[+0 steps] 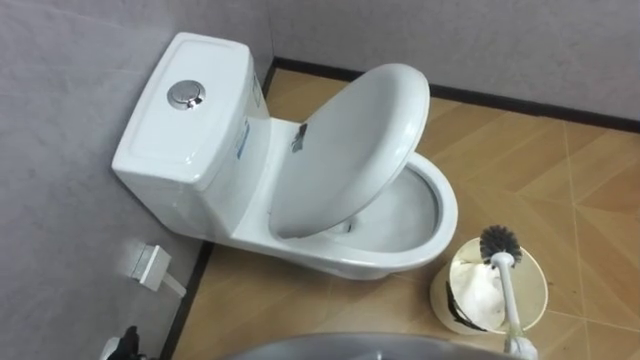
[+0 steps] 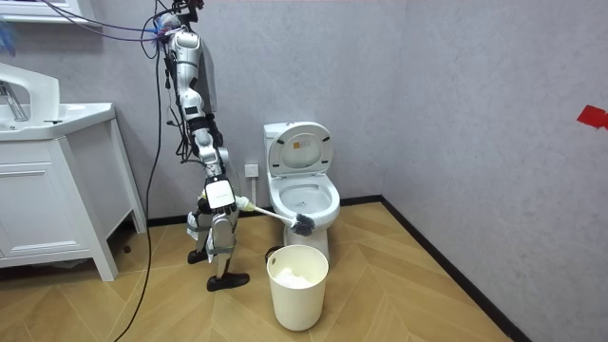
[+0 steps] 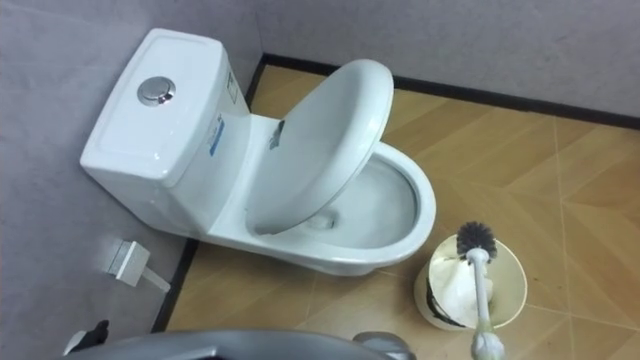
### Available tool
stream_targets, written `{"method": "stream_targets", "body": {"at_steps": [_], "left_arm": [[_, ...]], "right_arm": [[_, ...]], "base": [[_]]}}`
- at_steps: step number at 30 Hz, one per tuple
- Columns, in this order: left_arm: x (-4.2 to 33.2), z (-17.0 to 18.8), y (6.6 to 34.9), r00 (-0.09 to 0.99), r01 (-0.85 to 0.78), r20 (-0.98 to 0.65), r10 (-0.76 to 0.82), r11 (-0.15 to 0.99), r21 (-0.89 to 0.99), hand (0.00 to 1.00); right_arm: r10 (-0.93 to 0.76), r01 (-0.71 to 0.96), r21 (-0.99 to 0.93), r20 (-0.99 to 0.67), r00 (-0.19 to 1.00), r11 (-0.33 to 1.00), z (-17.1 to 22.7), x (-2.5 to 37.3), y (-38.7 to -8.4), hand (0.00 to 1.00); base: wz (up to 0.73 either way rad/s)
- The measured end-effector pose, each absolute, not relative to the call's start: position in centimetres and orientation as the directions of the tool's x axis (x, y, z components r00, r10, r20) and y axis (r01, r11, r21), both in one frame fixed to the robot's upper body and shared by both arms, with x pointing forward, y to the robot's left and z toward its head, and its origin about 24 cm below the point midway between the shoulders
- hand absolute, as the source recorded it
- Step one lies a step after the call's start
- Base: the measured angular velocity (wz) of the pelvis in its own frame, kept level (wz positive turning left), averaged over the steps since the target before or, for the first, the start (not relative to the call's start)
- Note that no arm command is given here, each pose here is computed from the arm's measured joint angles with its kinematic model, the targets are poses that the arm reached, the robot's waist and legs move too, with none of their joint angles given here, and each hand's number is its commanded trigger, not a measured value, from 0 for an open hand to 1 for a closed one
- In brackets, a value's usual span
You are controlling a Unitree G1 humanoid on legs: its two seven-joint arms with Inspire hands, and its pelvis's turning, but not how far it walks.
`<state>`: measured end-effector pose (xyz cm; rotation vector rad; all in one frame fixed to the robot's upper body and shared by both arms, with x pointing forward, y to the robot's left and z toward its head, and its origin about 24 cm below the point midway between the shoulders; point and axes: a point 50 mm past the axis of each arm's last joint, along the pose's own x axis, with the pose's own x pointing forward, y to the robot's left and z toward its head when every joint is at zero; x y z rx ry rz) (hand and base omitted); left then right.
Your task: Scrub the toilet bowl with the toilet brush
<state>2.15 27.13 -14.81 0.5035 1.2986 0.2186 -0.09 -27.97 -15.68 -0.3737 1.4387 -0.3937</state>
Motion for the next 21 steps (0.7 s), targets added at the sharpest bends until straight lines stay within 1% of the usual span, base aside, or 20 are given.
{"method": "stream_targets", "body": {"at_steps": [1,2,3,6,9,12,14,15,17,18,20,21], "left_arm": [[2.1,-14.9,27.1,0.263,0.124,-0.864,0.429,0.873,0.471,0.0],[1.8,-14.9,27.1,0.252,0.128,-0.868,0.427,0.875,0.467,0.0],[1.8,-15.0,27.0,0.249,0.129,-0.87,0.426,0.875,0.466,0.0],[1.8,-15.0,27.0,0.248,0.13,-0.87,0.426,0.875,0.465,0.0],[1.9,-14.9,27.0,0.251,0.129,-0.869,0.426,0.875,0.467,0.0],[2.2,-14.9,27.1,0.26,0.126,-0.865,0.428,0.873,0.47,0.0],[2.1,-14.7,27.6,0.256,0.107,-0.859,0.443,0.87,0.481,0.0],[2.1,-14.7,27.7,0.255,0.103,-0.858,0.446,0.869,0.483,0.0],[1.8,-14.6,27.9,0.247,0.084,-0.855,0.456,0.869,0.487,0.0],[1.7,-14.6,27.9,0.245,0.082,-0.855,0.457,0.869,0.489,0.0],[1.4,-14.4,28.1,0.244,0.074,-0.851,0.465,0.866,0.495,0.0],[1.4,-14.4,28.1,0.243,0.072,-0.851,0.466,0.866,0.494,0.0]], "right_arm": [[-0.475,0.042,-0.474,-0.875,0.09,0.88,-15.7,0.0,-28.0,0.52],[-0.475,0.052,-0.472,-0.875,0.092,0.88,-15.7,0.2,-28.0,0.11],[-0.473,0.06,-0.47,-0.876,0.093,0.881,-15.7,0.3,-28.0,0.0],[-0.464,0.112,-0.454,-0.879,0.104,0.884,-15.7,1.3,-28.0,0.0],[-0.454,0.23,-0.421,-0.884,0.114,0.877,-15.7,2.3,-27.9,0.0],[-0.429,0.351,-0.372,-0.898,0.099,0.859,-15.8,2.9,-27.7,0.0],[-0.407,0.497,-0.326,-0.912,0.06,0.804,-15.9,2.5,-27.7,0.0],[-0.402,0.536,-0.314,-0.914,0.052,0.784,-15.9,2.3,-27.8,0.0],[-0.389,0.69,-0.263,-0.921,0.03,0.674,-15.9,2.0,-27.9,0.0],[-0.386,0.723,-0.25,-0.922,0.024,0.644,-15.9,1.9,-27.9,0.0],[-0.374,0.827,-0.197,-0.927,0.017,0.526,-15.9,1.9,-28.0,0.0],[-0.372,0.846,-0.186,-0.928,0.015,0.499,-15.9,1.9,-28.1,0.0]], "base": [[0.0],[0.0],[0.0],[-0.07],[-0.1],[0.0],[0.0],[0.0],[0.0],[0.03],[0.0],[-0.05]]}}
